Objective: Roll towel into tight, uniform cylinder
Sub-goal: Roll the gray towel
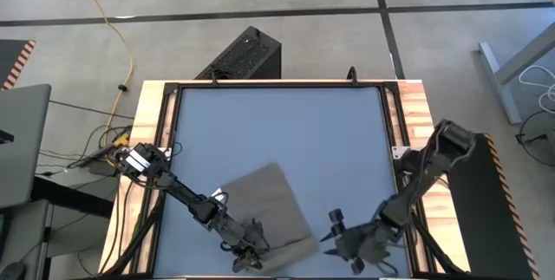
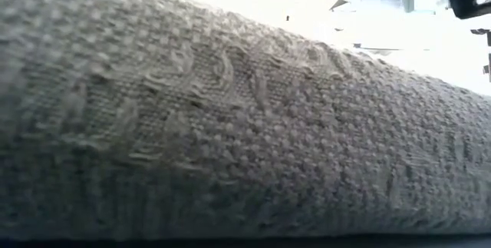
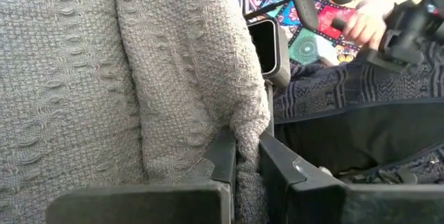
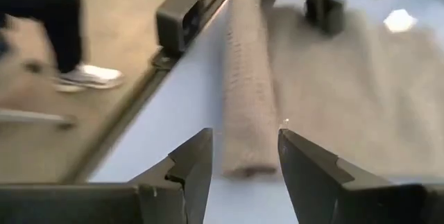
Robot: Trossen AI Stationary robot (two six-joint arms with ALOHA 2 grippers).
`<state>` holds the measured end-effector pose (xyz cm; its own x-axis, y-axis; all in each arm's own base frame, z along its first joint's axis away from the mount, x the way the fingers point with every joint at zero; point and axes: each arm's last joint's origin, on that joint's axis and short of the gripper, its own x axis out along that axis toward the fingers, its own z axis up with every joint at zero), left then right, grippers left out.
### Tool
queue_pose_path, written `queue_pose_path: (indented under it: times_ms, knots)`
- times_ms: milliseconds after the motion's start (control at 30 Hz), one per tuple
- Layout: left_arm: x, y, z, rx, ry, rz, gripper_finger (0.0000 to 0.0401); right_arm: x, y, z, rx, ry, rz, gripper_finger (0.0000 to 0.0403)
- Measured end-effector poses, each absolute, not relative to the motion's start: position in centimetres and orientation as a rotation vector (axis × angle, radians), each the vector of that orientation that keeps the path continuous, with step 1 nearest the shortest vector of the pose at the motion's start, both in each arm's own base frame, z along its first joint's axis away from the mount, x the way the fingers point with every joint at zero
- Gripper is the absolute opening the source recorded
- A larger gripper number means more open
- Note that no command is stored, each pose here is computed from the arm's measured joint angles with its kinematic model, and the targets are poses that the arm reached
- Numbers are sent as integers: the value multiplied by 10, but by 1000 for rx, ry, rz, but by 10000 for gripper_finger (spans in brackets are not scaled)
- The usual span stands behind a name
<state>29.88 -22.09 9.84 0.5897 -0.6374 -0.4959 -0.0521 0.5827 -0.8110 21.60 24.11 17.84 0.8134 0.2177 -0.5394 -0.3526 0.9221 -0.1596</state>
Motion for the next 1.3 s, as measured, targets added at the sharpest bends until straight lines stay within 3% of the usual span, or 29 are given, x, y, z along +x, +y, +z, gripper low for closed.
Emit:
queue_pose_path:
  times_ms: [767,900,1067,1300]
  knots:
    - [296,-225,99,-847,863,-420,24,255,258,104,-537,549,138,185]
    - [292,-230,98,-791,857,-454,56,262,253,104,-498,568,139,141]
    - [292,-229,99,-768,876,-505,99,267,248,105,-424,614,224,31]
    - [286,-219,113,-715,975,-484,108,276,238,116,-18,752,367,35]
